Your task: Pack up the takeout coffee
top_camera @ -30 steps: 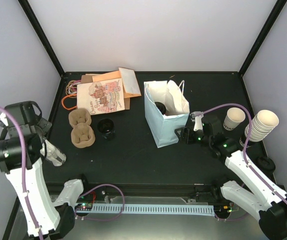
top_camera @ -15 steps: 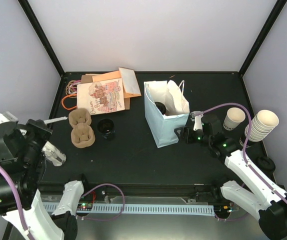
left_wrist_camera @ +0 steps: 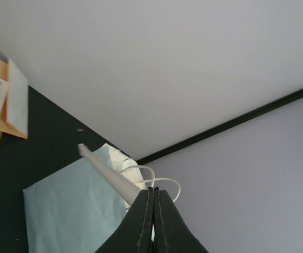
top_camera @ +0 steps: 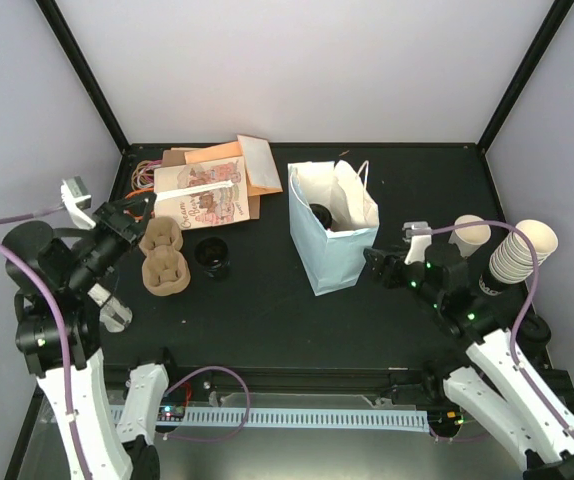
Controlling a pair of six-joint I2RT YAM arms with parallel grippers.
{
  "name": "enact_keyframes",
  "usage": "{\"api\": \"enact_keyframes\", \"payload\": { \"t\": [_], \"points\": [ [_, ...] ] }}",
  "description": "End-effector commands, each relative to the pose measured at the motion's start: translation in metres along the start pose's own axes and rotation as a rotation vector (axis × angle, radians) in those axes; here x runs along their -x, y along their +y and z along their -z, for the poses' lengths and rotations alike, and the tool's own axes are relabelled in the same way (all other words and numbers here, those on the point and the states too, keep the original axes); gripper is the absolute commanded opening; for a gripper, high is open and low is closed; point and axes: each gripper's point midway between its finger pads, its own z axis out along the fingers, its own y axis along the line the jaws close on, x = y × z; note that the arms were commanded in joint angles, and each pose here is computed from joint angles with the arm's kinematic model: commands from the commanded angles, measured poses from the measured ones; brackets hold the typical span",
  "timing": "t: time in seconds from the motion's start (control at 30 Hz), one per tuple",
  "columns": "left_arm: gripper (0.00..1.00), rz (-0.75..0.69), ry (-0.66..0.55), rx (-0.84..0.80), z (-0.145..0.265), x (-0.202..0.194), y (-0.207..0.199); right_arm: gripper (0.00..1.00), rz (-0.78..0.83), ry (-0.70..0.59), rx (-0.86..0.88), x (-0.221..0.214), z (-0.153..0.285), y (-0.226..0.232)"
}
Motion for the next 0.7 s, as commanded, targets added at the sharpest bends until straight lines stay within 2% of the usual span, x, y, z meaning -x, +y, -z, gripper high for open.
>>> {"api": "enact_keyframes", "payload": {
  "t": [0.0, 0.13, 0.4, 0.5, 0.67],
  "points": [
    [0.02, -0.066, 0.060, -0.219, -0.004, 0.000, -0.046, 0.82, 0.002, -0.092, -0.093, 0.007, 0.011, -0.017],
    [0.02, -0.077, 0.130, -0.294, -0.025, -0.006, -0.062, 0.82, 0.001, -0.112, -0.145, 0.009, 0.016, -0.027],
    [0.02, -0.183, 0.250, -0.453, -0.064, -0.028, -0.129, 0.83, -0.012, -0.152, -0.217, 0.014, 0.027, -0.038],
    [0.01, -0.211, 0.288, -0.437, -0.085, -0.039, -0.137, 0.83, -0.021, -0.200, -0.263, 0.019, 0.038, -0.046],
    [0.01, -0.245, 0.367, -0.340, -0.126, -0.067, -0.121, 0.86, -0.038, -0.274, -0.317, 0.027, 0.053, -0.055]
  ]
}}
